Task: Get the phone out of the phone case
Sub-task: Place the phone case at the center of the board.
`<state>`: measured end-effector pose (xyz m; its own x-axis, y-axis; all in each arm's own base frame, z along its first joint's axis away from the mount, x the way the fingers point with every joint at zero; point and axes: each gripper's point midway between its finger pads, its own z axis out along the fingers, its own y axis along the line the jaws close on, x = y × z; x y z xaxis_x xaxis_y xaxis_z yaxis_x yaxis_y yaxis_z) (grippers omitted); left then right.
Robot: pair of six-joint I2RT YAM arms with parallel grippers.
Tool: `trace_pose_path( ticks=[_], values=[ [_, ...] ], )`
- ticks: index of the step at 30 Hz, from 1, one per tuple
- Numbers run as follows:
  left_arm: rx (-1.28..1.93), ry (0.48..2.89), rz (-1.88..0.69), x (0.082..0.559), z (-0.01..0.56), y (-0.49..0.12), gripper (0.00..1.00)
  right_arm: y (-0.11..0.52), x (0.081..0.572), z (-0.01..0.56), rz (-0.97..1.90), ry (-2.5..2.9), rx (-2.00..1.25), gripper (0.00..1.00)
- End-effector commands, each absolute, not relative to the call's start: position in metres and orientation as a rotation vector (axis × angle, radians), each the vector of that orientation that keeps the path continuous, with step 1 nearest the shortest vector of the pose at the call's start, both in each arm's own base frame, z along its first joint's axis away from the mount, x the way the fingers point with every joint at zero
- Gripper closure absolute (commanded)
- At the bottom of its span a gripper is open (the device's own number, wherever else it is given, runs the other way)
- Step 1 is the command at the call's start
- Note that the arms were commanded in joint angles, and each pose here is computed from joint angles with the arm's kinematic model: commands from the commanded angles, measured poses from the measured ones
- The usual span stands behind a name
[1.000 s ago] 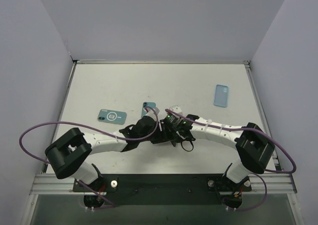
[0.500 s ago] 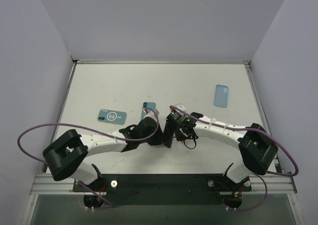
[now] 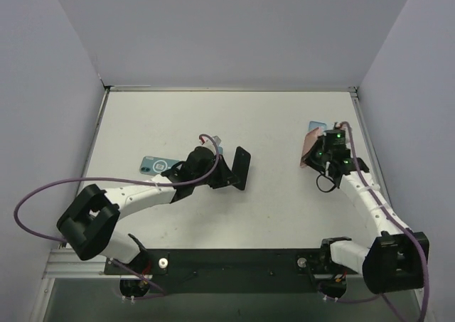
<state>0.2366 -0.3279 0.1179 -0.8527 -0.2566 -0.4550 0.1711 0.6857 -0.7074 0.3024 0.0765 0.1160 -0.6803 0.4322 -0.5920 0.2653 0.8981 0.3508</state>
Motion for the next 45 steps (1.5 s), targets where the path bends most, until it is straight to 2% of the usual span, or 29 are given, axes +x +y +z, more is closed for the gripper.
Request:
trace_pose_path(
  ticks=[1, 7, 11, 12, 13, 15, 16, 17, 19, 21, 22, 30, 33, 41, 44, 45],
  values=[
    [-0.011, 2.179, -1.283, 0.279, 0.166, -0.359, 1.0, 0.036, 0.329, 0.13, 0.532, 2.154, 0.788, 1.0],
    [-0.047, 2.172, -1.352, 0.323, 0.149, -0.372, 1.0, -0.031, 0.345, 0.104, 0.473, 1.986, 1.116, 1.0],
    [-0.086, 2.179, -1.413, 0.341, 0.138, -0.381, 1.0, -0.042, 0.346, 0.069, 0.516, 1.98, 1.236, 1.0],
    [-0.09, 2.182, -1.416, 0.345, 0.139, -0.384, 1.0, -0.043, 0.34, 0.058, 0.497, 1.998, 1.272, 0.9],
    [-0.096, 2.21, -1.416, 0.346, 0.13, -0.386, 1.0, -0.048, 0.335, 0.053, 0.479, 2.0, 1.308, 0.64],
    [-0.106, 2.235, -1.403, 0.348, 0.125, -0.387, 1.0, -0.051, 0.322, 0.04, 0.44, 2.021, 1.364, 0.39],
    [-0.112, 2.253, -1.389, 0.349, 0.12, -0.388, 0.98, -0.052, 0.318, 0.037, 0.421, 2.029, 1.378, 0.17],
    [-0.105, 2.266, -1.374, 0.35, 0.117, -0.388, 0.91, -0.054, 0.309, 0.034, 0.395, 2.045, 1.402, 0.08],
    [-0.116, 2.313, -1.325, 0.35, 0.109, -0.386, 0.73, -0.054, 0.3, 0.031, 0.362, 2.06, 1.422, 0.0],
    [-0.111, 2.367, -1.257, 0.347, 0.099, -0.381, 0.61, -0.052, 0.293, 0.033, 0.357, 2.057, 1.438, 0.0],
    [-0.111, 2.366, -1.232, 0.35, 0.102, -0.379, 0.51, -0.048, 0.287, 0.03, 0.368, 2.063, 1.445, 0.0],
    [-0.06, 2.484, -1.021, 0.338, 0.092, -0.362, 0.17, -0.016, 0.282, 0.074, 0.395, 2.063, 1.235, 0.0],
    [-0.059, 2.511, -0.914, 0.333, 0.09, -0.347, 0.12, 0.009, 0.287, 0.095, 0.394, 2.132, 1.076, 0.0],
    [-0.1, 2.452, -0.77, 0.315, 0.132, -0.289, 0.1, 0.1, 0.29, 0.111, 0.394, 2.318, 0.594, 0.0],
    [-0.233, 2.452, -0.584, 0.311, 0.132, -0.249, 0.07, 0.134, 0.289, 0.104, 0.401, 2.411, 0.43, 0.0],
    [-0.323, 2.463, -0.429, 0.313, 0.124, -0.218, 0.06, 0.142, 0.289, 0.103, 0.405, 2.429, 0.393, 0.0]
  ],
)
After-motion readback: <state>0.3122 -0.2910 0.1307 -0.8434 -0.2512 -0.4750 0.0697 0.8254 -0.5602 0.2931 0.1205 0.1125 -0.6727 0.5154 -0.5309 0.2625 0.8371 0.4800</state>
